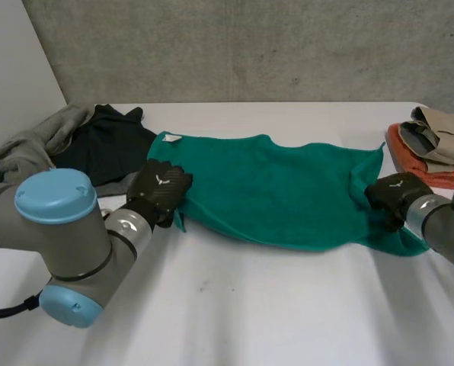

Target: Fold the laundry.

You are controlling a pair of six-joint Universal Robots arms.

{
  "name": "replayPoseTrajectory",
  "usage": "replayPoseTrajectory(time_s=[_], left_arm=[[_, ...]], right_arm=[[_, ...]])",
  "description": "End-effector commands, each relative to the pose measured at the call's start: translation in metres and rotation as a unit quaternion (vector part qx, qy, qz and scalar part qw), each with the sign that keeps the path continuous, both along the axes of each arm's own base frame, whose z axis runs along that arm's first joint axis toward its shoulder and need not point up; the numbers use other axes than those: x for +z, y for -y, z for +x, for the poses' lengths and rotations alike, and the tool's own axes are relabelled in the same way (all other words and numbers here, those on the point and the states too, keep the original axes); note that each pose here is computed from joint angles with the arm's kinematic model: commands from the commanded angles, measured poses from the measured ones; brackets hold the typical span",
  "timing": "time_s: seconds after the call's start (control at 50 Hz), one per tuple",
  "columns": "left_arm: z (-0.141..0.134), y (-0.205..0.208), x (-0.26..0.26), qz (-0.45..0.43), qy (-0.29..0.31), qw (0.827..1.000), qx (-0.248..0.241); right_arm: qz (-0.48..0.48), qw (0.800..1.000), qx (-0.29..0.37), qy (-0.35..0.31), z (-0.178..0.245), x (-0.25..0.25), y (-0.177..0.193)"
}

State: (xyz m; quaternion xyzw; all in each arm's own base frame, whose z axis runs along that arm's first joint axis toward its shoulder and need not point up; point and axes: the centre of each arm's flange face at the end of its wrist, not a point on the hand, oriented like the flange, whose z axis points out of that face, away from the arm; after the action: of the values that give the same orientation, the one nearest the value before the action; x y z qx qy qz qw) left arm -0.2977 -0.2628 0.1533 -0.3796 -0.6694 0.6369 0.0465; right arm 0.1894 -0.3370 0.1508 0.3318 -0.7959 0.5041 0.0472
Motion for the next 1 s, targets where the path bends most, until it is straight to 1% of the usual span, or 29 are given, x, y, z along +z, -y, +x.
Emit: replayPoseTrajectory(time_s=[0.02, 0.16, 0.22, 0.26, 0.32, 0.38, 0.48, 0.68, 0.84, 1.0], left_arm=[[0.0, -0.004, -0.001, 0.005, -0.002, 1.0, 0.001], [0.0, -0.007, 0.007, 0.002, -0.012, 1.0, 0.0], [0.0, -0.007, 0.01, 0.002, -0.019, 1.0, 0.002], [0.001, -0.007, 0.012, 0.006, -0.03, 1.0, 0.004], [0.001, -0.007, 0.013, 0.016, -0.045, 0.999, 0.009], [0.002, -0.006, 0.013, 0.023, -0.055, 0.998, 0.013], [0.003, -0.007, 0.013, 0.027, -0.058, 0.998, 0.013], [0.003, -0.008, 0.012, 0.028, -0.058, 0.998, 0.011], [0.004, -0.006, 0.011, 0.027, -0.058, 0.998, 0.014], [0.004, -0.006, 0.011, 0.027, -0.059, 0.998, 0.014]], right_arm=[[0.025, 0.997, -0.013, 0.073, -0.016, -0.001, 0.004], [-0.004, 0.996, -0.004, 0.093, -0.035, 0.029, -0.012], [-0.019, 0.996, 0.016, 0.088, -0.038, 0.04, -0.021], [-0.029, 0.997, 0.036, 0.067, -0.04, 0.046, -0.031], [-0.04, 0.998, 0.044, 0.028, -0.05, 0.047, -0.041], [-0.03, 0.998, 0.05, -0.008, -0.059, 0.039, -0.049], [-0.01, 0.997, 0.066, -0.036, -0.062, 0.025, -0.058], [0.009, 0.997, 0.067, -0.031, -0.065, -0.016, -0.039], [-0.008, 0.999, 0.052, -0.005, -0.065, -0.023, -0.019], [-0.029, 0.998, 0.047, 0.004, -0.065, -0.02, -0.005]])
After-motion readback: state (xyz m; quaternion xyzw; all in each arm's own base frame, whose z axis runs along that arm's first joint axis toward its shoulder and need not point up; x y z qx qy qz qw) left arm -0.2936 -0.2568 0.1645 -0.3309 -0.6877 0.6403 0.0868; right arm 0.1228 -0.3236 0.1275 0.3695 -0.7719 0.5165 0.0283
